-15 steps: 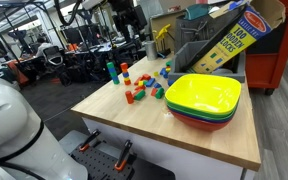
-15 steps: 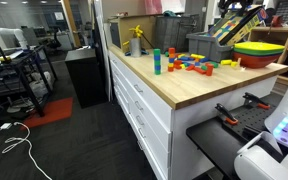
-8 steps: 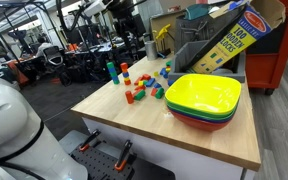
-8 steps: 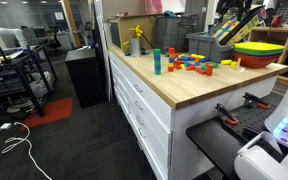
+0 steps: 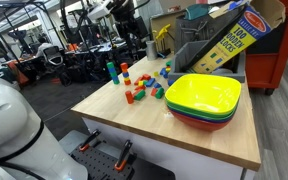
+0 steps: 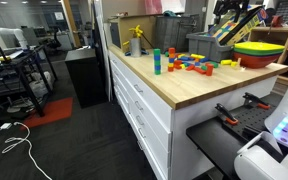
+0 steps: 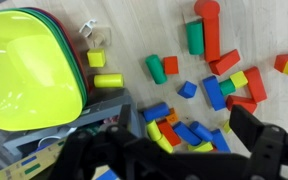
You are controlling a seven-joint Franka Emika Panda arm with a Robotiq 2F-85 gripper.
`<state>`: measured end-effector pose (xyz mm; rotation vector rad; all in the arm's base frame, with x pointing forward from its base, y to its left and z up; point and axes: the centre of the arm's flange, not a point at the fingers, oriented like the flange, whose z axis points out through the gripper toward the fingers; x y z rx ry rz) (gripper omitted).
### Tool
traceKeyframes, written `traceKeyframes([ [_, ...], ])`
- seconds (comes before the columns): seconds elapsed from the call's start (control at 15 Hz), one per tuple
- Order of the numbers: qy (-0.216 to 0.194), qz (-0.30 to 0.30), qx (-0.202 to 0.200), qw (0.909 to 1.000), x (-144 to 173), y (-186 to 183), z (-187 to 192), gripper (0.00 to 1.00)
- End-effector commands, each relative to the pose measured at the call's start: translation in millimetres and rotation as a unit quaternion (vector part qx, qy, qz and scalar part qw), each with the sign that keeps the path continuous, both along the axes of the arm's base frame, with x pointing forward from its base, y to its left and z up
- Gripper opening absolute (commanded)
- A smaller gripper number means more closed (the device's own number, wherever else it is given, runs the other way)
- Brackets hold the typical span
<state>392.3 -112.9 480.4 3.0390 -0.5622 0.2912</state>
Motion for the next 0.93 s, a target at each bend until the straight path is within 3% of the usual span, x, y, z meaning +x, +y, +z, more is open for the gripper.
traceKeyframes([
  [0.0, -0.024, -0.017, -0.016, 0.9994, 23, 7, -33, 1.00],
  [0.27, -0.007, -0.038, -0.020, 0.9990, 38, 5, -74, 1.00],
  [0.87, 0.053, -0.061, -0.065, 0.9946, 48, -47, -169, 1.00],
])
